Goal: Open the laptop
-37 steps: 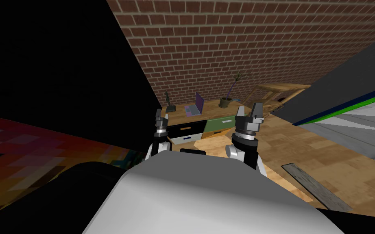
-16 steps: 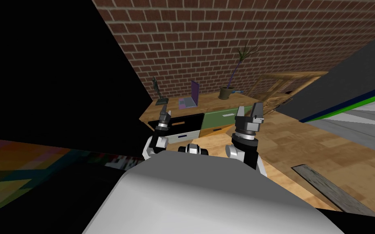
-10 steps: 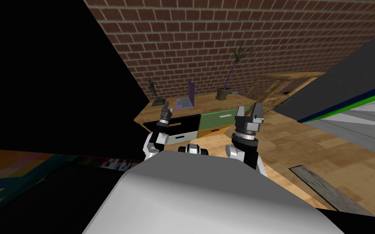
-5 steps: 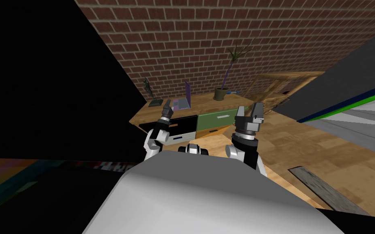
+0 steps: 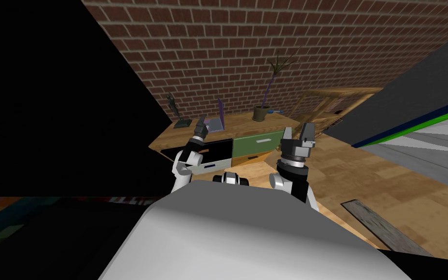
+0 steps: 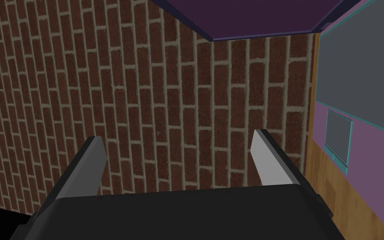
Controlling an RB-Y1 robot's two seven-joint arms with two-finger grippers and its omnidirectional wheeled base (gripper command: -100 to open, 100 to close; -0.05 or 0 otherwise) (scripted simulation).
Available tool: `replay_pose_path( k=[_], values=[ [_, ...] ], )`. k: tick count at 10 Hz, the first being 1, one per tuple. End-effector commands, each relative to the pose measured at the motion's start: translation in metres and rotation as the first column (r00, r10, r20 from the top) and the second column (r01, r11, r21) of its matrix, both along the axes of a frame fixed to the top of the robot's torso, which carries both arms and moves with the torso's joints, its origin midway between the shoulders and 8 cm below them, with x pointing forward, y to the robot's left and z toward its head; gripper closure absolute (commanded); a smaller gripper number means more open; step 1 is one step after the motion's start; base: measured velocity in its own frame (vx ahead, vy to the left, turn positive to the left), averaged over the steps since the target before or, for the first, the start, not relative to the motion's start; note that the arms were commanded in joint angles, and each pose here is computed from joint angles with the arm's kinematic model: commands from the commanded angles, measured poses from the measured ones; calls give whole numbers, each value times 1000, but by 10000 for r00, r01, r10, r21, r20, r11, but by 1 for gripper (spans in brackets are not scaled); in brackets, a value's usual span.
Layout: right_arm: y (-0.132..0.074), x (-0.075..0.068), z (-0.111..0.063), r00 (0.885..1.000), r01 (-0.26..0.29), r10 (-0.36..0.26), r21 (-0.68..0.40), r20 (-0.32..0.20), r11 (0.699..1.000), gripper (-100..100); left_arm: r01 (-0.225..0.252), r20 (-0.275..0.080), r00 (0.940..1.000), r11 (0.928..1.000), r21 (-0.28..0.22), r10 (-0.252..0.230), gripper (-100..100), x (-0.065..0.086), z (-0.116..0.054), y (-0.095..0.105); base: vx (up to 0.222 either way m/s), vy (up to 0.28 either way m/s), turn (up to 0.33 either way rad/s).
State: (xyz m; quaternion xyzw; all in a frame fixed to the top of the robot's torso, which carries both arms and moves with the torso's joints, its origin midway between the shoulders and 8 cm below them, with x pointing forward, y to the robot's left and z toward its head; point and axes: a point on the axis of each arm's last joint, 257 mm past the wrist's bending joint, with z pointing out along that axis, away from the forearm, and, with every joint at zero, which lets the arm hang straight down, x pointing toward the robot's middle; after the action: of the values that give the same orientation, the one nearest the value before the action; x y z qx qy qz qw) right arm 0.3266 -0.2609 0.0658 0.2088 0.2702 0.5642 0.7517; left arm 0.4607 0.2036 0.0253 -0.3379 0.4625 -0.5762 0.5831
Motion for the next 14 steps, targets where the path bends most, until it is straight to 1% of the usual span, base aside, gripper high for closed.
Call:
replay_pose_path(
  k=[1, 2, 3, 4, 5, 6, 7, 8, 9, 10, 11, 12, 13, 14],
  values=[
    [0, 0, 0, 10000, 0, 0, 0, 0, 10000, 0, -33, -338, 9994, 10000, 50, 35, -100, 4, -3, -1, 29, -40, 2],
    [0, 0, 0, 10000, 0, 0, -2, 0, 10000, 0, 33, -303, 9995, 9999, 116, -29, -100, 7, 7, -6, 23, -46, -7],
    [0, 0, 0, 10000, 0, 0, -2, 0, 10000, 0, -12, -511, 9987, 9999, 132, 19, -100, 9, 2, -5, 37, -53, -5],
    [0, 0, 0, 10000, 0, 0, -2, 0, 10000, 0, 38, -448, 9990, 9998, 215, -28, -100, 11, 12, -8, 54, -80, -4],
    [0, 0, 0, 10000, 0, 0, -1, 0, 10000, 0, -13, -686, 9976, 9997, 235, 29, -100, 13, 6, -7, 40, -77, -1],
    [0, 0, 0, 10000, 0, 0, -1, 1, 10000, 0, 22, -576, 9983, 9994, 336, -2, -100, 15, 17, -10, 50, -101, -5],
    [0, 0, 0, 10000, 0, 0, 0, 0, 10000, 0, -32, -831, 9965, 9994, 358, 61, -100, 17, 11, -9, 36, -83, 1],
    [0, 0, 0, 10000, 0, 0, -1, 1, 10000, 0, -27, -724, 9974, 9988, 482, 62, -100, 18, 22, -10, 28, -92, -5],
    [0, 0, 0, 10000, 0, 0, -1, 0, 10000, 0, -82, -995, 9949, 9987, 507, 133, -100, 20, 15, -9, 37, -68, 1],
    [0, 0, 0, 10000, 0, 0, -1, 0, 10000, 0, -109, -899, 9958, 9978, 651, 167, -100, 21, 25, -10, 49, -75, -3],
    [0, 0, 0, 10000, 0, 0, -1, 0, 10000, 0, -162, -1166, 9929, 9976, 677, 240, -100, 23, 18, -8, 38, -64, 1],
    [0, 0, 0, 10000, 0, 0, -1, 0, 10000, 0, -220, -1079, 9937, 9962, 837, 310, -100, 24, 28, -7, 43, -78, -1],
    [0, 0, 0, 10000, 0, 0, -1, 0, 10000, 0, -274, -1357, 9900, 9959, 865, 391, -100, 26, 21, -6, 38, -61, 2],
    [0, 0, 0, 10000, 0, 0, -1, 0, 10000, 0, -366, -1298, 9903, 9939, 1042, 501, -100, 27, 29, -4, 34, -60, -1]
  ],
)
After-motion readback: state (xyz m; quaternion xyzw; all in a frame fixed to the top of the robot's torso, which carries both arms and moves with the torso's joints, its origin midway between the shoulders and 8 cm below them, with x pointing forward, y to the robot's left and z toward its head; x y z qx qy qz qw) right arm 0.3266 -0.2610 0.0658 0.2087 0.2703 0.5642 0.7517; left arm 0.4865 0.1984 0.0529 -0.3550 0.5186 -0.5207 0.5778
